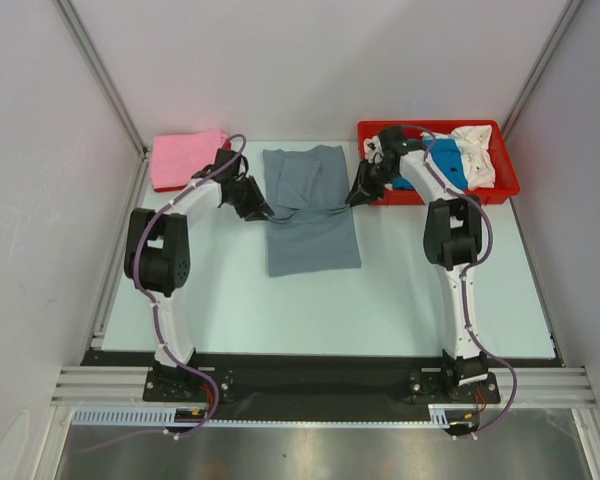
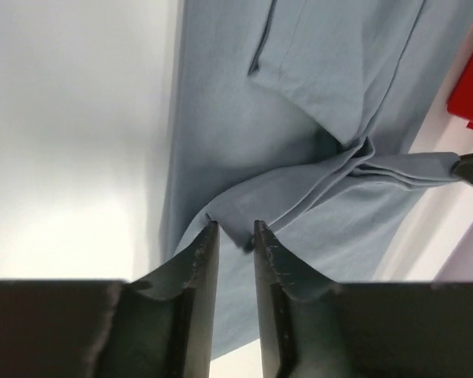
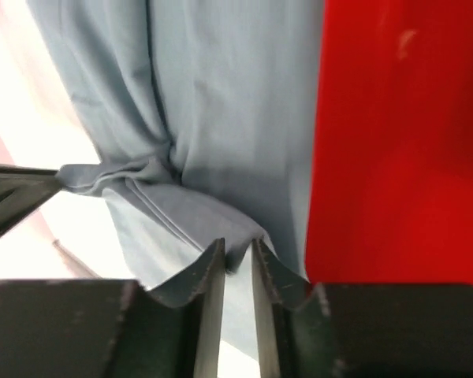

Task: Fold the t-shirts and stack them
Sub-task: Fold the tshirt

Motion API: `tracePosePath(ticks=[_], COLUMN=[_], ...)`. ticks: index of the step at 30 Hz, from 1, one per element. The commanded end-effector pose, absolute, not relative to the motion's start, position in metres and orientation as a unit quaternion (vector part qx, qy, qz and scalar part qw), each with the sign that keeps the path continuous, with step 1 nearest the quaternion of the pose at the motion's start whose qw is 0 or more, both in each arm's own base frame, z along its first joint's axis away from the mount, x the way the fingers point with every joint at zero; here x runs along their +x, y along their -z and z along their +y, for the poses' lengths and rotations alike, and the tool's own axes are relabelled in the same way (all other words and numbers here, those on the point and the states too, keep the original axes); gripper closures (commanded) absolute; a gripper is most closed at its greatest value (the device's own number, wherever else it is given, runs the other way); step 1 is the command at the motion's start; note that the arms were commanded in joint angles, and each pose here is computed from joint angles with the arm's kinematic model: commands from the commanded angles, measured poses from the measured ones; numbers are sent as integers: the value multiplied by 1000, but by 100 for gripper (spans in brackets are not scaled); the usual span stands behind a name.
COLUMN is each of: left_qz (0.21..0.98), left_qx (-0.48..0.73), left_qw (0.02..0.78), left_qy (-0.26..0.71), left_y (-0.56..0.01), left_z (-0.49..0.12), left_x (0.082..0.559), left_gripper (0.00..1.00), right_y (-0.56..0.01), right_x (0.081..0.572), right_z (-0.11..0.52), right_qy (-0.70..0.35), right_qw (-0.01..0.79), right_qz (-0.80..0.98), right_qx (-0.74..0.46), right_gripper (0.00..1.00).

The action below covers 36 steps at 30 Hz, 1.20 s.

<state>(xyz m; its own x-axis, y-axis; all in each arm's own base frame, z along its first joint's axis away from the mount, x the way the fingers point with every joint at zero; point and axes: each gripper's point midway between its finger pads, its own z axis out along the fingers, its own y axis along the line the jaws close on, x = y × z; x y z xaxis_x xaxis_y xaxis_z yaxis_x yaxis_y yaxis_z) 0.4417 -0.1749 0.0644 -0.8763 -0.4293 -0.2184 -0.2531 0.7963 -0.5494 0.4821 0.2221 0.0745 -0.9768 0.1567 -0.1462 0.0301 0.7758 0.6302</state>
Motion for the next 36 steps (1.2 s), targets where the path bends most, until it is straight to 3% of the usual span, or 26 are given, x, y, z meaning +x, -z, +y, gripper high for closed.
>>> tracePosePath(ticks=[1,5,10,12,16,18,25,36], left_qz=[926,915,913,905,899,907,931,950], left_qx=[-142,-96,-57,-47,-21,-21,-13,-14], left_qw=[271,308,278,246,185,180,146,103], left_qy=[221,241,293,343,397,381,334,295], left_y=[-127,-170,-155,-150,-118,-104,-69,-12], left_z=[-158,-165,-194,-216,-258,-257,-241,-219], left_x=[465,440,394,375,340,335,322,291], left_gripper=[64,58,59,68,93,94,97,100], right_y=[-99,-127,-123,-143,-117,-112,-81,-22], right_x=[500,491,439,420,365,346,319,300], right_z=[197,158,171,220,287,316,347,294], right_qy=[-270,-147,-152,-242,-352,-386,-423,-372], right_qw=[146,187,158,166,83,52,-25,-76], right_qz=[952,971,976,955,931,919,903,923], right_qx=[20,16,-9,-39,-43,-64,-69,-58], right_gripper=[74,62,60,67,84,91,97,97])
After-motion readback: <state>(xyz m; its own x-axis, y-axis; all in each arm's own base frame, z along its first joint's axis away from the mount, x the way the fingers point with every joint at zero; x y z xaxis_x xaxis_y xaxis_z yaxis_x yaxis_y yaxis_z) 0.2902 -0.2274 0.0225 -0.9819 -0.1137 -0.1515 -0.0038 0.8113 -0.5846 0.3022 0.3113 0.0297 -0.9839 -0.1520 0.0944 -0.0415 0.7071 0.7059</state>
